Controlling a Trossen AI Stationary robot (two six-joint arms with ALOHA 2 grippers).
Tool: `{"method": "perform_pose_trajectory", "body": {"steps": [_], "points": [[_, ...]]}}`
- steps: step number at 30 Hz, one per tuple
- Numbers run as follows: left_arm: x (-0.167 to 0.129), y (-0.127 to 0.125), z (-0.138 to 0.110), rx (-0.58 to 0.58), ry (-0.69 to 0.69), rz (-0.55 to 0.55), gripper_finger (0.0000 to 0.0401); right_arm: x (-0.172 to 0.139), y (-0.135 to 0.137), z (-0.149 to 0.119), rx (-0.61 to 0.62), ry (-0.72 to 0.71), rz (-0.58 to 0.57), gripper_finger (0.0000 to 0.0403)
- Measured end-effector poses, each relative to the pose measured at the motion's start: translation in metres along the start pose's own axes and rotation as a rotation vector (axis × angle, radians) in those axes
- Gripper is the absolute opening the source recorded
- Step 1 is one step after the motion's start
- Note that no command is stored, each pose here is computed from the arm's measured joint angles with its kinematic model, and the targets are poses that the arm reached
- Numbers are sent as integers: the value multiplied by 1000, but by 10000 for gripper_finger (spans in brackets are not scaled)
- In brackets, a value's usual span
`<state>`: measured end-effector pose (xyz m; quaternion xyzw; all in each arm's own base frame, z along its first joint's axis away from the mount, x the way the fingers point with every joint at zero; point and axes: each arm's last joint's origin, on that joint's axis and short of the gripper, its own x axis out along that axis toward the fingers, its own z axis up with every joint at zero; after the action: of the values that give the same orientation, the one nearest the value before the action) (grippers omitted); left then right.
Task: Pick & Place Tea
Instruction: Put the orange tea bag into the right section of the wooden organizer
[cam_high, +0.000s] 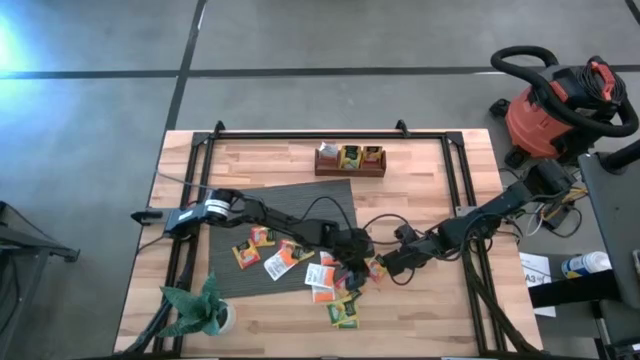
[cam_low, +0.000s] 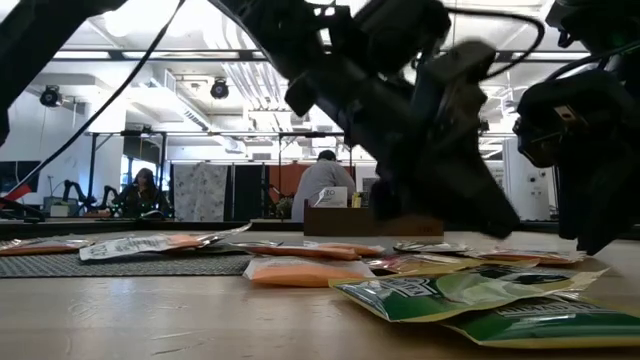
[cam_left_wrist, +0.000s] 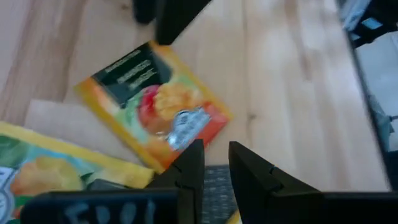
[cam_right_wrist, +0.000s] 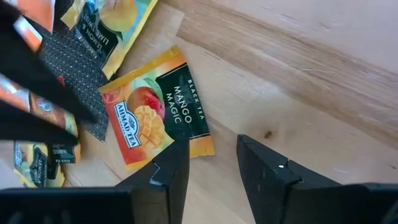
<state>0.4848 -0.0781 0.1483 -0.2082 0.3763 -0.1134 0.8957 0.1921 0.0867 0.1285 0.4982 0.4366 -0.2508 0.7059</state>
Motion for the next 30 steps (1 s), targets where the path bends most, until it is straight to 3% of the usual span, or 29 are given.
{"method": "perform_pose_trajectory", "body": {"steps": [9, 17, 30], "points": [[15, 17, -10, -43, 27, 12, 69, 0, 0, 0, -4, 4, 3, 132], [16, 18, -8, -40, -8, 6, 69, 2, 1, 0, -46, 0, 12, 128], [11, 19, -4, -42, -36, 59, 69, 0, 7, 2, -105, -64, 57, 21]]}}
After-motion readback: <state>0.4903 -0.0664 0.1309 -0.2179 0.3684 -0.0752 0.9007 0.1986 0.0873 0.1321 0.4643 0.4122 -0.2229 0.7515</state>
